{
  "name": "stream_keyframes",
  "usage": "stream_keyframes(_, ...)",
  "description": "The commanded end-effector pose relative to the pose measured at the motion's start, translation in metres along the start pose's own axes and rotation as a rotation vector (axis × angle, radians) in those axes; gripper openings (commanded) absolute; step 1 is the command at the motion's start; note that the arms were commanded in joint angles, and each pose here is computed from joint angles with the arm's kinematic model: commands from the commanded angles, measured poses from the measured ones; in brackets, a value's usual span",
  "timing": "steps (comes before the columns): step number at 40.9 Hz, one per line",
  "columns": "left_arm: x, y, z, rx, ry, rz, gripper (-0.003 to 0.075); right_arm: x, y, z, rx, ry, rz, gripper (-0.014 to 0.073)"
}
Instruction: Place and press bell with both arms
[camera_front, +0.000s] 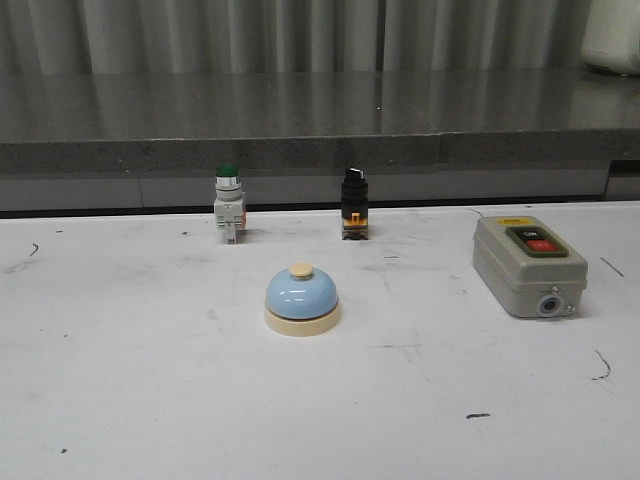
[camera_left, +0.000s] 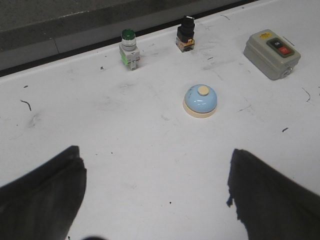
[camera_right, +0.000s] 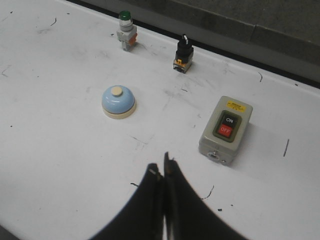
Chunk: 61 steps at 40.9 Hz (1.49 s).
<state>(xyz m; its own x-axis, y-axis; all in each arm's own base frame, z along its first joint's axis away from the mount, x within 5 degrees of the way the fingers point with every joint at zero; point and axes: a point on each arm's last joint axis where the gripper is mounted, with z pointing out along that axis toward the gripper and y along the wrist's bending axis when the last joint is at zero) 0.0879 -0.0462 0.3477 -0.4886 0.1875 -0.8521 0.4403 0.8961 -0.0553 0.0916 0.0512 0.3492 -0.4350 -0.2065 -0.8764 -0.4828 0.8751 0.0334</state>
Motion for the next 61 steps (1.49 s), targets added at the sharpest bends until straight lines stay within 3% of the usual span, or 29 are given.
stream_keyframes(1,-0.013,-0.001,-0.005,0.009,-0.097,-0.017,0.0565,-0.013,-0.001,-0.006,0.008,-0.101,0.003,-0.0069)
stream_keyframes(26,-0.013,-0.001,-0.005,0.009,-0.093,-0.017,0.0561,-0.013,-0.001,-0.006,0.008,-0.101,0.003,-0.0069)
stream_keyframes(29,-0.013,-0.001,-0.005,0.009,-0.093,-0.017,0.0501,-0.013,-0.001,-0.006,0.008,-0.101,0.003,-0.0069)
stream_keyframes(37,-0.013,-0.001,-0.005,0.009,-0.091,-0.017,0.0155,-0.013,-0.001,-0.006,0.008,-0.101,0.003,-0.0069)
stream_keyframes(43,-0.013,-0.001,-0.005,0.009,-0.091,-0.017,-0.0015,-0.013,-0.001,-0.006,0.008,-0.100,0.003,-0.0069)
stream_keyframes(56,-0.009,-0.002,-0.008,0.018,-0.108,-0.015,-0.0020,-0.013,-0.001,-0.006,0.008,-0.100,0.003,-0.0069)
stream_keyframes(61,-0.001,0.008,-0.015,-0.084,-0.212,0.023,-0.0020,-0.013,-0.001,-0.006,0.008,-0.099,0.003,-0.0069)
